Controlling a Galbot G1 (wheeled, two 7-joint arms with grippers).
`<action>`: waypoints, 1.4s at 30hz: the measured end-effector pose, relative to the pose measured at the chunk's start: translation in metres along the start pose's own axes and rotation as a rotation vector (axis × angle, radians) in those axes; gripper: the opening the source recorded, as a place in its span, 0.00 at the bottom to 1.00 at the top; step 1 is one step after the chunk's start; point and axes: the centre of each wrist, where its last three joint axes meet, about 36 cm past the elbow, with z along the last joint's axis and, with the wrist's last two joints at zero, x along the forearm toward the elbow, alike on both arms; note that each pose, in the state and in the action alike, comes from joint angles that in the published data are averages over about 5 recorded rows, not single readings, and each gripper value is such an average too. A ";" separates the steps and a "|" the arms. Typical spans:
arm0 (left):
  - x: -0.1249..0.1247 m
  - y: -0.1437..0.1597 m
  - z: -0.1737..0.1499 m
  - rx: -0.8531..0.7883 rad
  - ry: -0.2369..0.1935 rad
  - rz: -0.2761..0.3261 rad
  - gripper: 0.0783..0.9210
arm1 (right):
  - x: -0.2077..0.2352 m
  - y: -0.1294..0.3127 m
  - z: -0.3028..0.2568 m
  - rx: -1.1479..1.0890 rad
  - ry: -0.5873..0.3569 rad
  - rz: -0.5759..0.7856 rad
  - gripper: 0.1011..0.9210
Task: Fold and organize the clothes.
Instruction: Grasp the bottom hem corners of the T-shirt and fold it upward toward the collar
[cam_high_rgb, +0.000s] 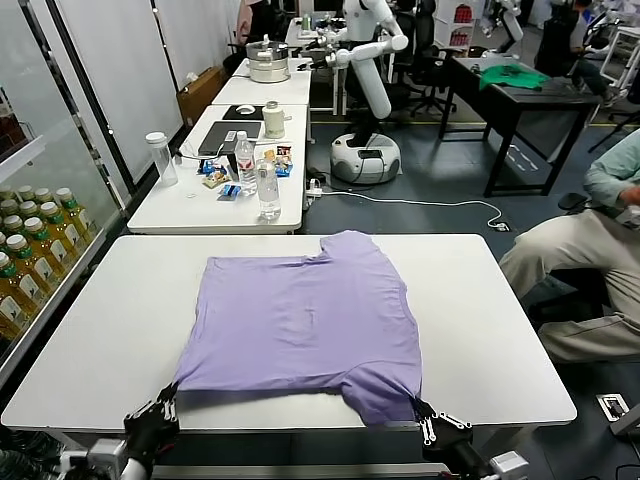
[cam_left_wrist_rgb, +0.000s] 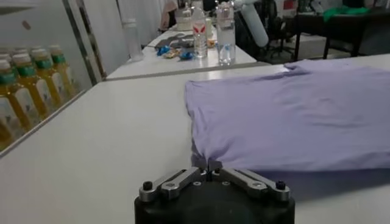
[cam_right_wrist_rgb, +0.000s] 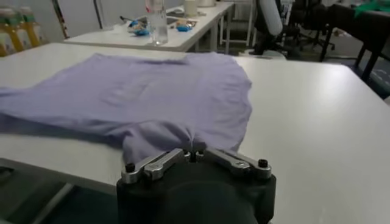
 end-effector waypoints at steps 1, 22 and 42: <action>0.003 0.001 0.000 -0.001 0.001 -0.001 0.01 | -0.002 0.000 -0.001 0.001 -0.008 0.003 0.01; -0.063 0.015 -0.018 0.074 -0.050 0.041 0.01 | -0.094 -0.020 -0.020 0.013 -0.105 0.061 0.01; -0.129 0.035 -0.037 0.105 -0.096 0.061 0.01 | -0.158 -0.035 -0.022 0.007 -0.096 0.112 0.01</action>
